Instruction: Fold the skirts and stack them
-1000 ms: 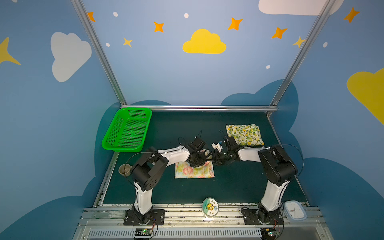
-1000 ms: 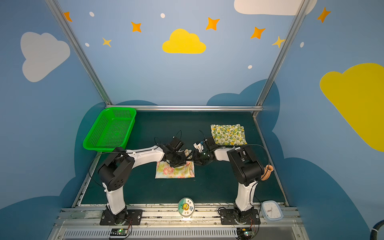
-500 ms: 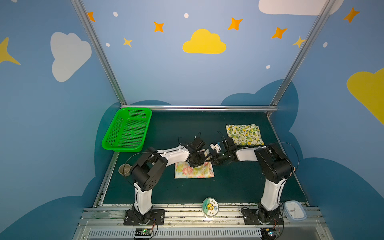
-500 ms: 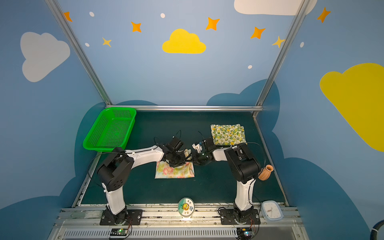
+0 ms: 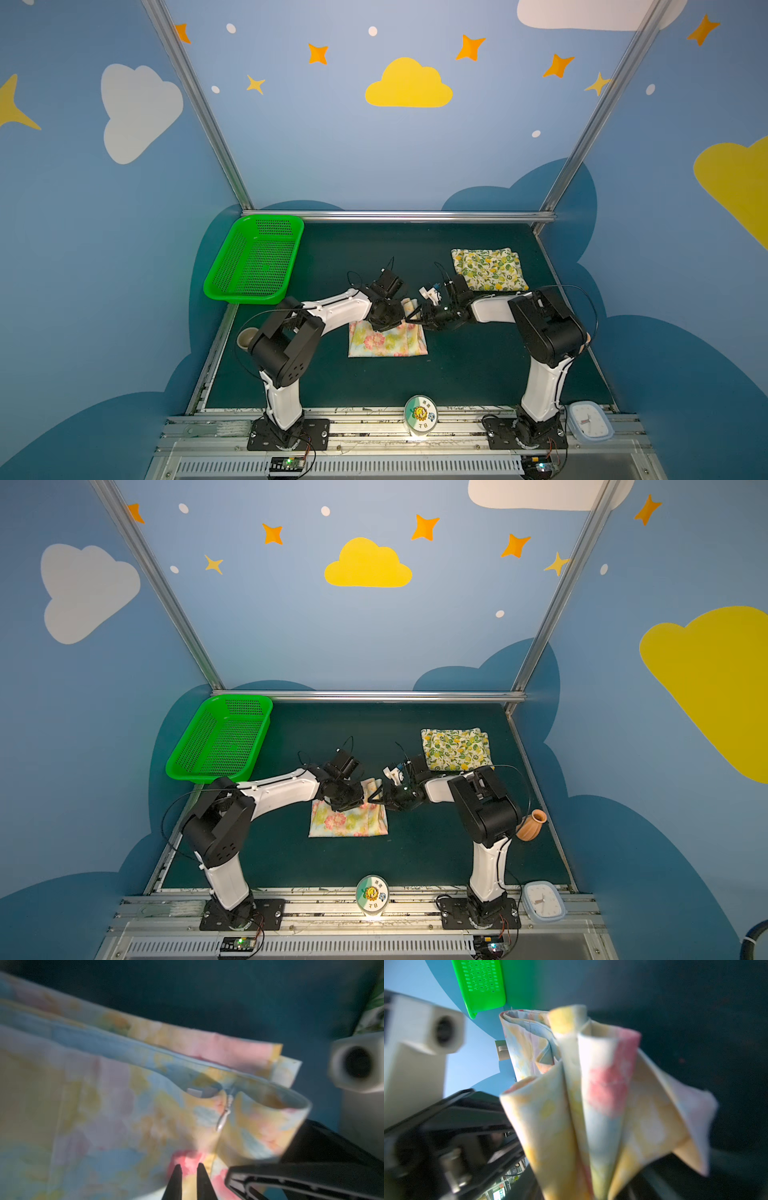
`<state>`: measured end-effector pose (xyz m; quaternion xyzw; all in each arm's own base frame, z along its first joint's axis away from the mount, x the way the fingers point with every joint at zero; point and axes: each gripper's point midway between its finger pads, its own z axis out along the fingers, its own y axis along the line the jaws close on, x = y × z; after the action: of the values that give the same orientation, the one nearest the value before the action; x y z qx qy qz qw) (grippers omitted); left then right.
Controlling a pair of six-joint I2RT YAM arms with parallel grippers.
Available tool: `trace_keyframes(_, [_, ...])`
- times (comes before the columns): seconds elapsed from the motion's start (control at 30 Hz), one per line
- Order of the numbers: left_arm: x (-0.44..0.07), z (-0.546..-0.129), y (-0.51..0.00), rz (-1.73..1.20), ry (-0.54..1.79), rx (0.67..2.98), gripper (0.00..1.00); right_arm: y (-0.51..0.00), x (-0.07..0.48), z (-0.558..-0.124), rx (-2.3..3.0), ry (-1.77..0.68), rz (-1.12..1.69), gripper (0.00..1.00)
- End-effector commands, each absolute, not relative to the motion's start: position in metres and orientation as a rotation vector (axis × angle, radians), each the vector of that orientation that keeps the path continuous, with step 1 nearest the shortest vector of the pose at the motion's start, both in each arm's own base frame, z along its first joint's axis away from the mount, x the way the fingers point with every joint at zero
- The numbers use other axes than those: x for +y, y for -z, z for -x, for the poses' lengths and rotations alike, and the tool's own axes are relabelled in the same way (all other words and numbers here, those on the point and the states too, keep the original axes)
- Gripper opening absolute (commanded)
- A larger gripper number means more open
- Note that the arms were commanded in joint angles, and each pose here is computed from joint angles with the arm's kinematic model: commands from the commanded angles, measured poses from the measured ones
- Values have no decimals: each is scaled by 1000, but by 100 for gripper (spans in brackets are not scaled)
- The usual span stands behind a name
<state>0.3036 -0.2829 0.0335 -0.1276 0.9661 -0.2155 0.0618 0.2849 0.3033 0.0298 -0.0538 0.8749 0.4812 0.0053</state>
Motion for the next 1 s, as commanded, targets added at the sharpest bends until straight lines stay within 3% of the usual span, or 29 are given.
trace_keyframes(0.0, [-279,-297,-17,384,597,2965,17,22,287,-254,2963,-1333,56,49])
trace_keyframes(0.43, [-278,-295,-8,394,582,2979,16,27,298,-250,2973,-1355,69,45])
trace_keyframes(0.53, [-280,-295,-9,392,587,2975,16,26,300,-250,2968,-1356,74,33])
trace_keyframes(0.67, [-278,-299,-16,406,597,2949,15,20,301,-251,2956,-1367,79,0])
trace_keyframes(0.97, [-260,-318,-78,454,704,2782,15,-25,301,-258,2920,-1344,164,0])
